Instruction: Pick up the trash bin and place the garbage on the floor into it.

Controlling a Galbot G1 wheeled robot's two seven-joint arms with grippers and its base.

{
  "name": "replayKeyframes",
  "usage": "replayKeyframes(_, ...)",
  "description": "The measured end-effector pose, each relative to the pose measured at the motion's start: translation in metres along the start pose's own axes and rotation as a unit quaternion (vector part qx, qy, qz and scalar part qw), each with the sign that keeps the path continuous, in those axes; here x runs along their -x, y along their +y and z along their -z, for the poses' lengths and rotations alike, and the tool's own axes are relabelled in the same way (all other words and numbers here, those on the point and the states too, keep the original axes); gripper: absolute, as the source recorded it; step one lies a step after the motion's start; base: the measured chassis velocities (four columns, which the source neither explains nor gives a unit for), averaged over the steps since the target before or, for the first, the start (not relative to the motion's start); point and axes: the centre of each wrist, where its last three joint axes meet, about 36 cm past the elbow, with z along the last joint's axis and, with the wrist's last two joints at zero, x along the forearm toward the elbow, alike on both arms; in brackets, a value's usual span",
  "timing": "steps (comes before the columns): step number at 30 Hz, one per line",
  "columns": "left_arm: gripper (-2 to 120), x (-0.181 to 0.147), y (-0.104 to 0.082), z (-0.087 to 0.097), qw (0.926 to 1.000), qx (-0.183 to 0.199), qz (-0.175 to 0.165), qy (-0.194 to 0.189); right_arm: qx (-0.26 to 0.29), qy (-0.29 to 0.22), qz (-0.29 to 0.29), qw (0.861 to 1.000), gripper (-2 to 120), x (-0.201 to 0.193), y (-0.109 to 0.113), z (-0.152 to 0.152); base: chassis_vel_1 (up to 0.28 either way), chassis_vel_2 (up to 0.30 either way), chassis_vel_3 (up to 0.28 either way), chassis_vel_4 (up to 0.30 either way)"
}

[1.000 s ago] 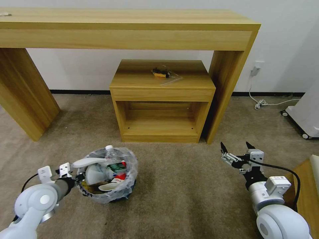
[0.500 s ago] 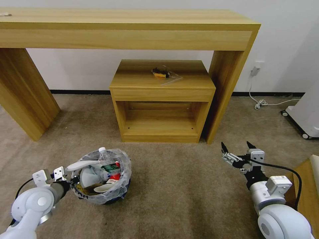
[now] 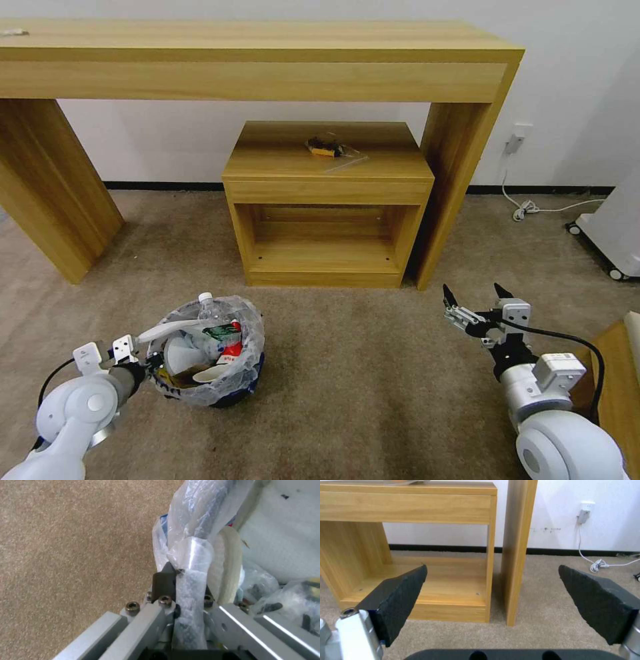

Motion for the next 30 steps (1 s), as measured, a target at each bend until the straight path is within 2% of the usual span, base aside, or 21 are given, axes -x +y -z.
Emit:
replayKeyframes(8,3,0.004,-0.002,0.0,1.0,0.004,0.002,0.001,0.001,0.002,0.0,1.0,100,0.001,0.0,-0.002,0.0,0.0,0.0,0.0)
replayKeyframes(9,9,0.004,-0.002,0.0,1.0,0.004,0.002,0.001,0.001,0.002,0.0,1.0,100,0.002,0.0,-0.002,0.0,0.0,0.0,0.0)
replayKeyframes(10,9,0.004,-0.002,0.0,1.0,0.004,0.002,0.001,0.001,0.002,0.0,1.0,100,0.002,0.0,-0.002,0.0,0.0,0.0,0.0)
replayKeyframes(13,25,0.005,-0.002,0.0,1.0,0.005,0.003,0.001,0.0,0.003,-0.001,1.0,100,0.003,-0.001,-0.004,0.0,0.0,0.0,0.0)
replayKeyframes(16,32,0.004,-0.002,0.001,1.0,0.007,0.005,0.001,0.001,0.003,0.0,1.0,100,0.004,-0.001,-0.004,0.0,0.0,0.0,0.0)
replayKeyframes(17,39,0.003,-0.002,0.002,1.0,0.008,0.005,0.0,0.001,0.003,0.0,1.0,100,0.005,-0.001,-0.005,0.0,0.0,0.0,0.0)
replayKeyframes(18,39,0.003,-0.002,0.002,1.0,0.008,0.005,0.0,0.001,0.003,0.0,1.0,100,0.005,-0.001,-0.005,0.0,0.0,0.0,0.0)
replayKeyframes(20,50,0.0,-0.001,0.003,0.9999,0.01,0.007,0.0,0.002,0.004,0.001,1.0,100,0.006,-0.001,-0.006,0.0,0.0,0.0,0.0)
replayKeyframes(22,54,-0.002,0.0,0.004,0.9999,0.011,0.007,0.0,0.002,0.005,0.001,1.0,100,0.006,-0.001,-0.006,0.0,0.0,0.0,0.0)
replayKeyframes(24,65,-0.008,0.002,0.005,0.9999,0.01,0.004,0.0,0.002,0.007,0.002,1.0,100,0.006,-0.001,-0.008,0.0,0.0,0.0,0.0)
replayKeyframes(25,65,-0.008,0.002,0.005,0.9999,0.01,0.004,0.0,0.002,0.007,0.002,1.0,100,0.006,-0.001,-0.008,0.0,0.0,0.0,0.0)
replayKeyframes(29,86,-0.022,0.002,0.015,1.0,-0.003,-0.005,-0.008,0.004,0.009,0.004,1.0,100,0.006,-0.001,-0.008,0.0,0.0,0.0,0.0)
replayKeyframes(30,86,-0.022,0.002,0.015,1.0,-0.003,-0.005,-0.008,0.004,0.009,0.004,1.0,100,0.006,-0.001,-0.008,0.0,0.0,0.0,0.0)
